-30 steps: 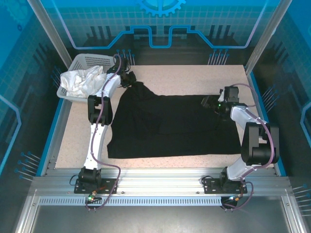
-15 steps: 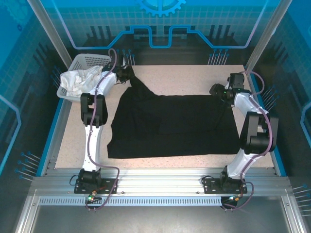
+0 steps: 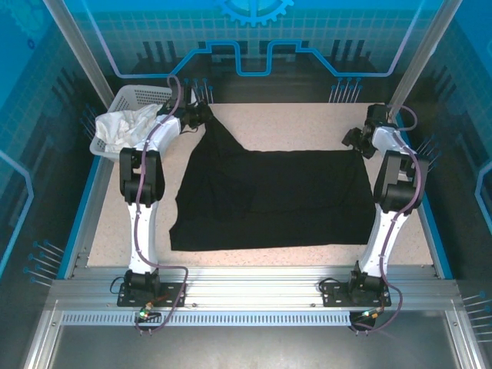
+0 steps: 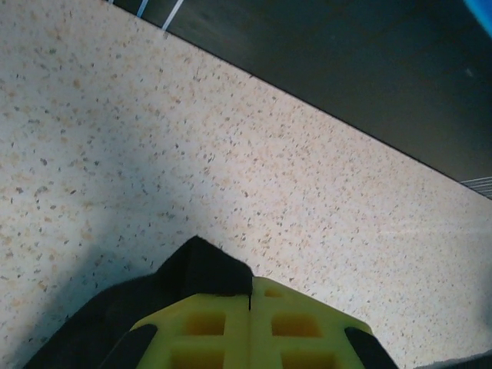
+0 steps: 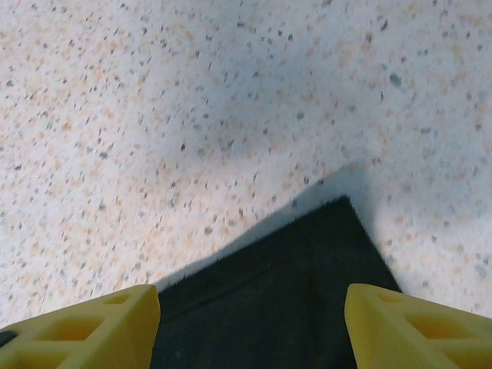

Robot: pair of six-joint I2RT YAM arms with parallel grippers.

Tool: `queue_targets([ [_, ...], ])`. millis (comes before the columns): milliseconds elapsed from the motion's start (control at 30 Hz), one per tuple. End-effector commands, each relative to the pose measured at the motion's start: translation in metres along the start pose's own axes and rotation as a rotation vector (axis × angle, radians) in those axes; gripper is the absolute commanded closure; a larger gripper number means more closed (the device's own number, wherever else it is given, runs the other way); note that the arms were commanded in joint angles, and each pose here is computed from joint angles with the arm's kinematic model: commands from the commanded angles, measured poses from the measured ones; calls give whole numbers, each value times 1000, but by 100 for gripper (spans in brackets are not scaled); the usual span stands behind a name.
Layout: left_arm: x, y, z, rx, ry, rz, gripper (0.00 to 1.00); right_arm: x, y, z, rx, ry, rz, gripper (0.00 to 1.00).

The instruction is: Fold the inside-out t-shirt

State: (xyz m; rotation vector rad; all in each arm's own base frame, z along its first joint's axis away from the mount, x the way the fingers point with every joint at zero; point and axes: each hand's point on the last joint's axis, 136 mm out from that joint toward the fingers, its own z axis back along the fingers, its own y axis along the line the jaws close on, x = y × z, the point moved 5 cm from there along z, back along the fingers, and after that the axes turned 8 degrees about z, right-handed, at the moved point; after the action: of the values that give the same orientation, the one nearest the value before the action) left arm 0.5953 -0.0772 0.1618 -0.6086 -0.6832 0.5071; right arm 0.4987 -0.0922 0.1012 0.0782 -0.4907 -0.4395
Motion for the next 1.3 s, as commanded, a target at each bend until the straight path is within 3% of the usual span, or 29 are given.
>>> queue_targets([
  [0,9,-23,22,-74,-31,-19,100,0,-14,-4,-92,67,21,37],
  [200,3,-28,22,-88,-19,-28,100,3,-19,-18,-149,114,45,39],
  [300,1,-29,21,-89,-16,-33,100,0,-17,-32,-145,153,60,45],
  [600,-3,-34,34,-90,-12,-46,100,7,-15,-39,-150,146,102,86],
  [733,-6,-39,49,-95,-20,-52,100,17,-11,-30,-130,110,122,98],
  [1033,-21,-51,92,-117,-42,-46,100,35,13,24,18,-42,153,100],
  [1267,-35,-53,138,-127,-67,-36,100,27,15,72,65,-111,173,100],
])
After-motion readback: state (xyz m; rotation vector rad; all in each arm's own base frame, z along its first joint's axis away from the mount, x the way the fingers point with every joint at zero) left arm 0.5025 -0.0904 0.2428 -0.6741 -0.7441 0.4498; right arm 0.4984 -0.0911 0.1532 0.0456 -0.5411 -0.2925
